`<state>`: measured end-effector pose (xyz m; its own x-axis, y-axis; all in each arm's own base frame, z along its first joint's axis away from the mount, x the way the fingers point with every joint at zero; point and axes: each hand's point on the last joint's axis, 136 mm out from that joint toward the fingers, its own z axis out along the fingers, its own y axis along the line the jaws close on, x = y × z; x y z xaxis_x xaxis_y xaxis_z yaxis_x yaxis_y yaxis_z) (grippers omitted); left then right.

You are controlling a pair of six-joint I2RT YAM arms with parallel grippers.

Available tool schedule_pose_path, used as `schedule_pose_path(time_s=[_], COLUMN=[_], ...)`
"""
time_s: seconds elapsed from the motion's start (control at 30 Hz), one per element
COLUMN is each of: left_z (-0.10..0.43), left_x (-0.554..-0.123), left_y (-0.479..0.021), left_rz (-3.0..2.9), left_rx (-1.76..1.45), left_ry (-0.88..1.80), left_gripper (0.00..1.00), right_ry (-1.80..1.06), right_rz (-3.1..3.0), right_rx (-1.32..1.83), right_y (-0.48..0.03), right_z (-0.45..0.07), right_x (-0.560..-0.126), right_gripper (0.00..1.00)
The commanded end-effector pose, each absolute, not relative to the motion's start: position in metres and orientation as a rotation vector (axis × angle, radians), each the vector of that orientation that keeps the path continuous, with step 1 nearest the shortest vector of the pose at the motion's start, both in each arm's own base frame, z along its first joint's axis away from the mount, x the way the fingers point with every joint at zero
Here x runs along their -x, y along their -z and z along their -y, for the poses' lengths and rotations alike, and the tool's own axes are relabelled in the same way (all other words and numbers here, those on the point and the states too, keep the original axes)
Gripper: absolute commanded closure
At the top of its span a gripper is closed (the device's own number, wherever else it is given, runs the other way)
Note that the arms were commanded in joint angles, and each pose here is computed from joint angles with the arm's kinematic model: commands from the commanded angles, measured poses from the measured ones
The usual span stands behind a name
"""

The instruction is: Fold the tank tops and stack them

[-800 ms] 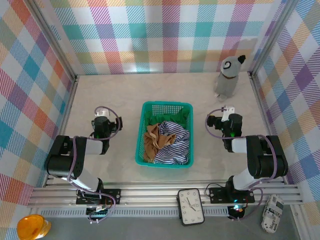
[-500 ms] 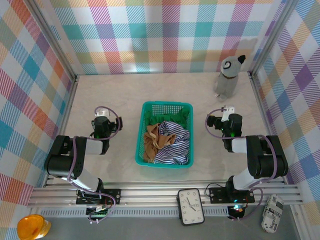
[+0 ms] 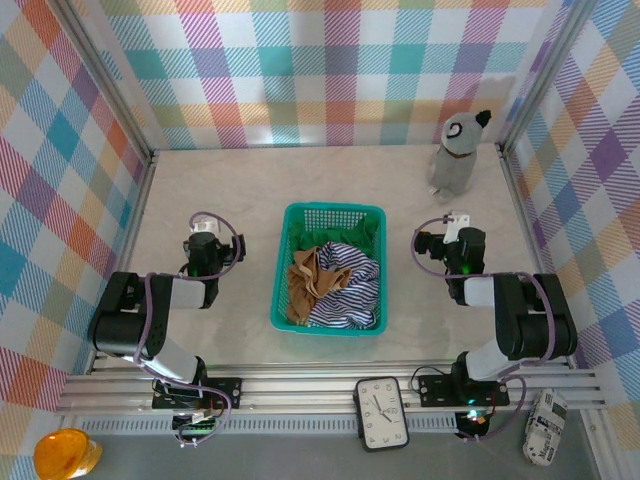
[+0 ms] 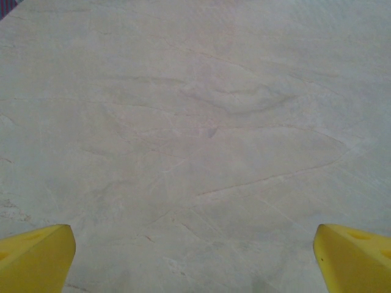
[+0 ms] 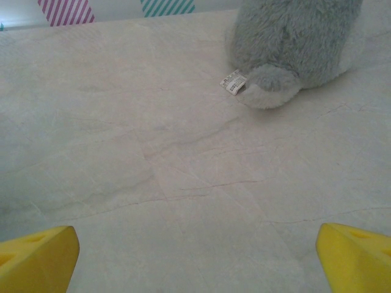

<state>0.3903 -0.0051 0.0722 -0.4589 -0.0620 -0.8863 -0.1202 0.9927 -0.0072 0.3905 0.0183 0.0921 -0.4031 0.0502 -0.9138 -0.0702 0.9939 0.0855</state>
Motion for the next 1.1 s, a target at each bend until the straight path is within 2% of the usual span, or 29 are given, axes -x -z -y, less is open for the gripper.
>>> schedule_pose_path(time_s=[0.0, 0.1, 0.27, 0.5, 0.63, 0.8, 1.07], left_z=[0.010, 0.014, 0.041, 0.111, 0.148, 0.172, 0.184], left_x=[-0.398, -0.392, -0.362, -0.319, -0.290, -0.262, -0.245], left_y=[-0.120, -0.157, -0.210, -0.208, -0.183, -0.155, -0.127], left_rz=[-2.013, -2.069, -2.150, -2.373, -2.559, -2.690, -2.723], left_rx=[0.101, 0.156, 0.241, 0.253, 0.202, 0.166, 0.126], left_ry=[-0.057, -0.012, 0.221, 0.555, 0.654, 0.633, 0.500], left_gripper=[0.00, 0.00, 0.00, 0.00, 0.11, 0.25, 0.54], right_ry=[-0.156, -0.199, -0.458, -0.734, -0.839, -0.906, -0.779], right_rz=[-1.947, -1.952, -2.017, -2.231, -2.328, -2.384, -2.451], right_rx=[0.042, 0.052, 0.087, 0.150, 0.284, 0.382, 0.587], right_y=[-0.131, -0.161, -0.196, -0.213, -0.216, -0.207, -0.184], right_z=[-0.022, -0.028, -0.062, -0.108, -0.142, -0.176, -0.214], right_x=[-0.388, -0.383, -0.359, -0.316, -0.282, -0.255, -0.259], right_gripper=[0.01, 0.01, 0.01, 0.00, 0.01, 0.00, 0.03])
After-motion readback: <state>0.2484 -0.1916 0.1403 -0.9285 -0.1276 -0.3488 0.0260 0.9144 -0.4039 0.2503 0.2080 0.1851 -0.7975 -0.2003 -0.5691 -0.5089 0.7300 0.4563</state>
